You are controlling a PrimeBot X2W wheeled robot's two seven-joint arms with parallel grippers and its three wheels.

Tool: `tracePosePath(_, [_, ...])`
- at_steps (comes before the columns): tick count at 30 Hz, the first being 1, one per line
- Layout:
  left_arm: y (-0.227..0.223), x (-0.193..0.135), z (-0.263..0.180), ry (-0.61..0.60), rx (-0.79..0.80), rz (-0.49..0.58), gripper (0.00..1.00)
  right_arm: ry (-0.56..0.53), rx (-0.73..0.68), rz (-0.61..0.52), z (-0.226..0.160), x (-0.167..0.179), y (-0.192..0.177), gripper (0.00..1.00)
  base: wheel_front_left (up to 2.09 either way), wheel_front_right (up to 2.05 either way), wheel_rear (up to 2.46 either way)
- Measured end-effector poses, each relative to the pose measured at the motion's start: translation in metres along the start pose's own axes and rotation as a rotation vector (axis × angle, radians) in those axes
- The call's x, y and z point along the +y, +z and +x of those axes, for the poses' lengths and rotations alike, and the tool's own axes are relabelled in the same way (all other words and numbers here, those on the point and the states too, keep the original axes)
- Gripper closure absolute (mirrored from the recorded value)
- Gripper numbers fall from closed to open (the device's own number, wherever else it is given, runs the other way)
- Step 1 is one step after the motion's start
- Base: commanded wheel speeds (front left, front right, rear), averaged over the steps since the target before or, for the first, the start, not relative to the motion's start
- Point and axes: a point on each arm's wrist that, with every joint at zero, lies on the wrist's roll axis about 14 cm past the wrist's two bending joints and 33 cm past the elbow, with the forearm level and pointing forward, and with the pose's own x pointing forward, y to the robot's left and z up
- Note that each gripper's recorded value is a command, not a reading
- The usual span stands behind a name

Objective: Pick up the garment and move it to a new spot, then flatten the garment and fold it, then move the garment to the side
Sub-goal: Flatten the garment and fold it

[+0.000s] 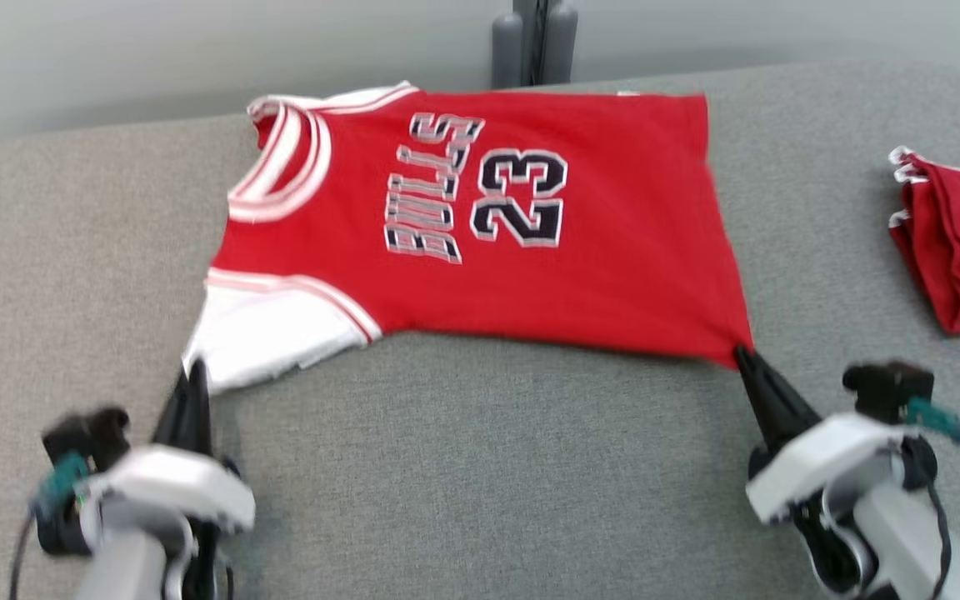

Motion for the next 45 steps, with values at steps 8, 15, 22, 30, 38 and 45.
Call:
tracePosePath(8, [0.01,-0.007,-0.075,0.021,-0.052,0.015,1.0,-0.046,-0.031,-0.024,-0.059,-0.005,-0.017,1.0,0.0,0.0,0.0])
tracePosePath(15, [0.047,-0.018,-0.132,0.049,-0.077,0.048,1.0,-0.086,-0.046,-0.05,-0.096,-0.013,-0.02,1.0,0.0,0.0,0.0])
tracePosePath(22, [0.07,-0.031,-0.174,0.062,-0.071,0.067,1.0,-0.112,0.008,-0.109,-0.123,-0.021,-0.018,1.0,0.0,0.0,0.0])
tracePosePath(30, [0.072,-0.043,-0.184,0.041,-0.042,0.048,1.0,-0.145,0.05,-0.11,-0.139,-0.019,-0.014,1.0,0.0,0.0,0.0])
tracePosePath(38, [0.06,-0.051,-0.153,-0.017,0.027,0.076,1.0,-0.171,0.134,-0.067,-0.13,-0.02,-0.024,1.0,0.0,0.0,0.0])
tracePosePath(45, [0.075,-0.062,-0.103,-0.087,0.0,0.15,1.0,-0.176,0.09,-0.022,-0.096,-0.026,0.0,1.0,0.0,0.0,0.0])
